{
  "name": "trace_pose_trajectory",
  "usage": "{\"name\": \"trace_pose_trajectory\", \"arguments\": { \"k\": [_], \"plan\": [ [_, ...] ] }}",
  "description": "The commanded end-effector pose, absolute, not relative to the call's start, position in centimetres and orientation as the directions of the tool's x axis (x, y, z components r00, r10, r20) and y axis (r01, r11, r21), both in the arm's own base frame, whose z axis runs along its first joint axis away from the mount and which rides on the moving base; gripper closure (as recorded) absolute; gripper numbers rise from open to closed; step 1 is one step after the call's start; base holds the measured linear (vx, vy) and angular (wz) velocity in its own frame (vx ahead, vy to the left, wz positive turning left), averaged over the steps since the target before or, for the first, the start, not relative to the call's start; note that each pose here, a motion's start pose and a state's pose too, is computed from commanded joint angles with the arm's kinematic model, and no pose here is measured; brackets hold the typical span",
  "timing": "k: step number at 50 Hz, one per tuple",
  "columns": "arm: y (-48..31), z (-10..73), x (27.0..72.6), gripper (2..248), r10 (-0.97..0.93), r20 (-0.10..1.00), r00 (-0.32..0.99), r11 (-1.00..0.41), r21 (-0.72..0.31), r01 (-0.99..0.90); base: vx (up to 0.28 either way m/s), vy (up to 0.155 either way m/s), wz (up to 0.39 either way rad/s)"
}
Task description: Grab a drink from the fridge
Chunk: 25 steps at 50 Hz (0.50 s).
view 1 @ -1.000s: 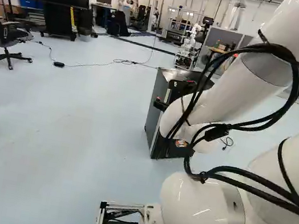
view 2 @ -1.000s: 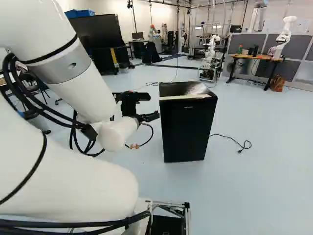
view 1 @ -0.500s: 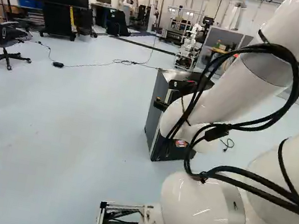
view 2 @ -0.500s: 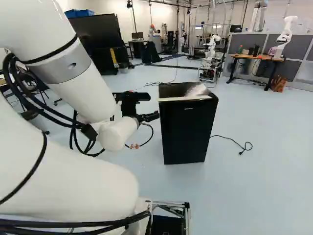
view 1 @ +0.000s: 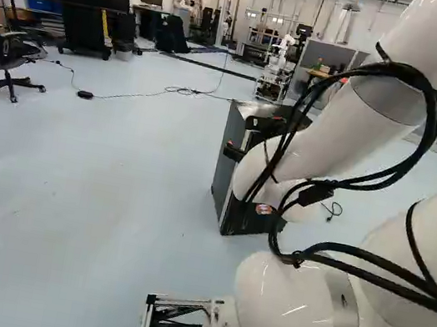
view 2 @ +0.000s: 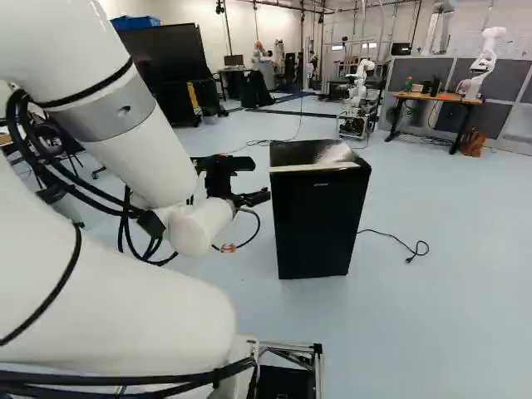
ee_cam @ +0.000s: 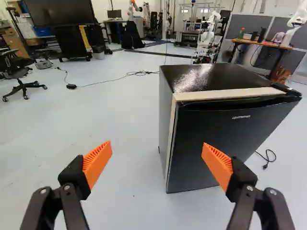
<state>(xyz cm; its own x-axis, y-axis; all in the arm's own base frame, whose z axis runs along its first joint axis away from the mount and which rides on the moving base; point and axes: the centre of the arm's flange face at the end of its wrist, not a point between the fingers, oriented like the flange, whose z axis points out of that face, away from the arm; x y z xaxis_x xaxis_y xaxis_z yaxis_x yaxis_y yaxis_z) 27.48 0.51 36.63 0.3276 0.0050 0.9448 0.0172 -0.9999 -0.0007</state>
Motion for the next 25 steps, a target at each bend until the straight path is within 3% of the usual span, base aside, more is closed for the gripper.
{"name": "trace_pose_trajectory", "arguments": {
  "k": [25],
  "plan": [
    [2.2,37.0,30.6,3,-0.045,0.939,0.340,-0.999,-0.042,-0.016,0.000,0.000,0.000]
  ]
}}
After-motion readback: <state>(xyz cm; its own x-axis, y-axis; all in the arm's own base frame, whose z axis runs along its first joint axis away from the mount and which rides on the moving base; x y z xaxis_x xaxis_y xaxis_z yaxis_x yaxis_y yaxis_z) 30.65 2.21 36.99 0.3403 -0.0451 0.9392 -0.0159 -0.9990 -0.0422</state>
